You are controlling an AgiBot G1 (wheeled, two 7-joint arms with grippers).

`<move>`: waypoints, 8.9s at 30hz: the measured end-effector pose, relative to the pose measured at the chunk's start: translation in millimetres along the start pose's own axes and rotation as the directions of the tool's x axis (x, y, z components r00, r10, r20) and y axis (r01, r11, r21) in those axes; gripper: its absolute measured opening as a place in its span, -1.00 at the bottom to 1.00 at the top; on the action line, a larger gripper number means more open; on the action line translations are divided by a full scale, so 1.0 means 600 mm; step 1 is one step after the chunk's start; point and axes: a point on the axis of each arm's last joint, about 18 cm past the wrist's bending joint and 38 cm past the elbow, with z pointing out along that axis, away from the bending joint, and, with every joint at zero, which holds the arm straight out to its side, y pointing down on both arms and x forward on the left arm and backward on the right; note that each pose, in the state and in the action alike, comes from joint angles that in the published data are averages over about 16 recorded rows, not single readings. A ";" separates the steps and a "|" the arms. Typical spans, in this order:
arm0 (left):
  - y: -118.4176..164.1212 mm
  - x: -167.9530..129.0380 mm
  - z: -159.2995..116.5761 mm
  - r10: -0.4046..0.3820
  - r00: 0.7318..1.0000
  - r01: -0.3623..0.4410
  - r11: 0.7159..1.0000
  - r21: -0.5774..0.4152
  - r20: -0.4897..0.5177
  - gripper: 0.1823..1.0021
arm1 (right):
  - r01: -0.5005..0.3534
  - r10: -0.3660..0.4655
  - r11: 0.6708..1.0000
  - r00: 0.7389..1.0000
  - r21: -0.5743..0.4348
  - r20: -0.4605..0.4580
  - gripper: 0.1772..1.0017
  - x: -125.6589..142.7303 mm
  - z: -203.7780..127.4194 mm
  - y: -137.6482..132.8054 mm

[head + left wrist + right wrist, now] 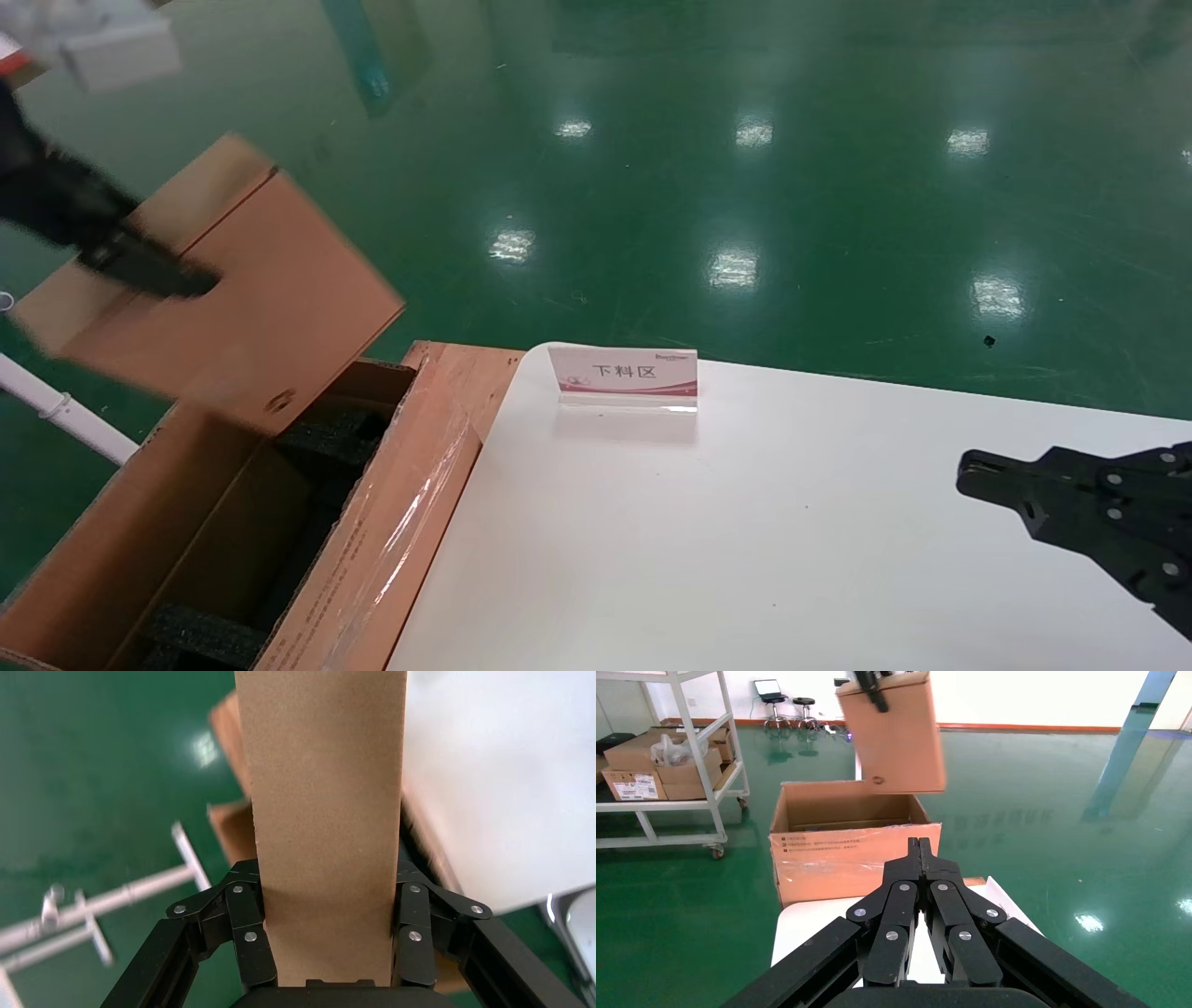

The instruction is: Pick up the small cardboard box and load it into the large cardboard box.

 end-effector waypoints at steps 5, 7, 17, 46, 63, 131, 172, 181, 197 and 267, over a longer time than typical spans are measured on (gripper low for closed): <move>0.044 -0.014 0.026 -0.052 0.999 0.051 0.995 -0.081 -0.011 -0.43 | 0.000 0.000 1.000 1.000 0.000 0.000 -0.93 0.000 0.000 0.000; 0.062 -0.020 0.040 -0.074 0.997 0.072 0.992 -0.105 -0.022 -0.43 | 0.000 0.000 1.000 1.000 0.000 0.000 -0.91 0.000 0.000 0.000; 0.143 -0.037 0.123 -0.176 0.982 0.161 0.971 -0.178 -0.072 -0.43 | 0.000 0.000 1.000 1.000 0.000 0.000 -0.67 0.000 0.000 0.000; 0.228 -0.055 0.250 -0.279 0.960 0.270 0.938 -0.217 -0.014 -0.44 | 0.000 0.000 1.000 1.000 0.000 0.000 0.73 0.000 0.000 0.000; 0.231 -0.067 0.284 -0.303 0.952 0.307 0.923 -0.232 0.051 -0.44 | 0.000 0.000 1.000 1.000 0.000 0.000 0.99 0.000 0.000 0.000; 0.262 -0.068 0.419 -0.334 0.934 0.359 0.871 -0.336 0.131 -0.56 | 0.000 0.000 1.000 1.000 0.000 0.000 1.00 0.000 0.000 0.000; 0.127 -0.041 0.363 -0.092 0.996 0.093 0.994 -0.065 0.018 0.90 | 0.000 0.000 1.000 1.000 0.000 0.000 1.00 0.000 0.000 0.000; 0.052 -0.002 0.333 0.048 0.996 -0.035 0.983 0.183 -0.070 0.98 | 0.000 0.000 1.000 1.000 0.000 -0.001 1.00 0.000 0.000 0.000; -0.012 0.069 0.330 0.184 0.960 -0.105 0.935 0.338 -0.211 1.00 | 0.000 0.000 1.000 1.000 0.000 -0.001 1.00 0.001 0.000 0.000; 0.001 0.268 0.233 0.726 0.599 0.211 0.263 0.941 -0.338 1.00 | 0.000 0.000 1.000 1.000 0.000 0.000 1.00 0.000 0.000 0.000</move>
